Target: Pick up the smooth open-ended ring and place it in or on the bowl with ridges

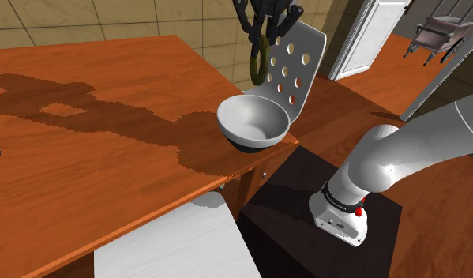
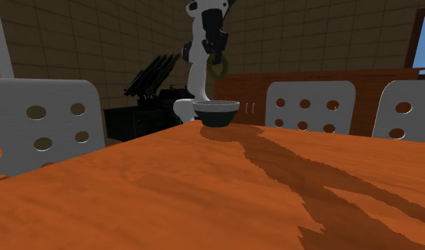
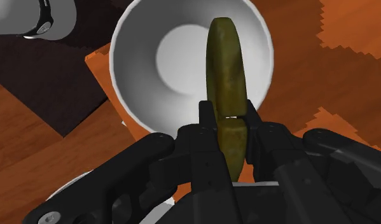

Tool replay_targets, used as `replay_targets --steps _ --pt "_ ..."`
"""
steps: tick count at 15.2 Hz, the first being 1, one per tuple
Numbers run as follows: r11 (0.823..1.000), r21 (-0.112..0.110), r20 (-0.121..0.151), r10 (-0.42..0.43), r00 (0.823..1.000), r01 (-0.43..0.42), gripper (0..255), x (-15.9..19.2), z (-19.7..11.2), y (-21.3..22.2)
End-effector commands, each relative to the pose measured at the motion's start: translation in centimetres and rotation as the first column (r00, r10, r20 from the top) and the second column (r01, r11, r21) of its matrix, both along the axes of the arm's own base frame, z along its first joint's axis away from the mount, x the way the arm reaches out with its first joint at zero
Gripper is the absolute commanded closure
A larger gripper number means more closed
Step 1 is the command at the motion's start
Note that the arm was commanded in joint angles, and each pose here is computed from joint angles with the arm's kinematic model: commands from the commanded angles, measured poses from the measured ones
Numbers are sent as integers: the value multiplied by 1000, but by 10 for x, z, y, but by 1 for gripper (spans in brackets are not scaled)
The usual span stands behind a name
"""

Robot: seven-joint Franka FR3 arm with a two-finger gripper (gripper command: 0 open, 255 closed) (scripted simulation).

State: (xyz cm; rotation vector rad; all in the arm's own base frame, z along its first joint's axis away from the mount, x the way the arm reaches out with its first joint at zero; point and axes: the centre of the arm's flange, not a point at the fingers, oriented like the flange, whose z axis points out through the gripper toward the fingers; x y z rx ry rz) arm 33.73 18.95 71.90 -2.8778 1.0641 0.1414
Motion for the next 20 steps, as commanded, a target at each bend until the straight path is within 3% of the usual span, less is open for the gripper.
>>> replay_targets --steps 1,17,20 --pt "1000 1 -1 1 1000 -1 255 -11 -2 -8" --pt "1000 1 -1 1 1000 -1 255 -11 -90 -8" --pt "1000 1 -1 1 1000 -1 255 -11 -90 -8"
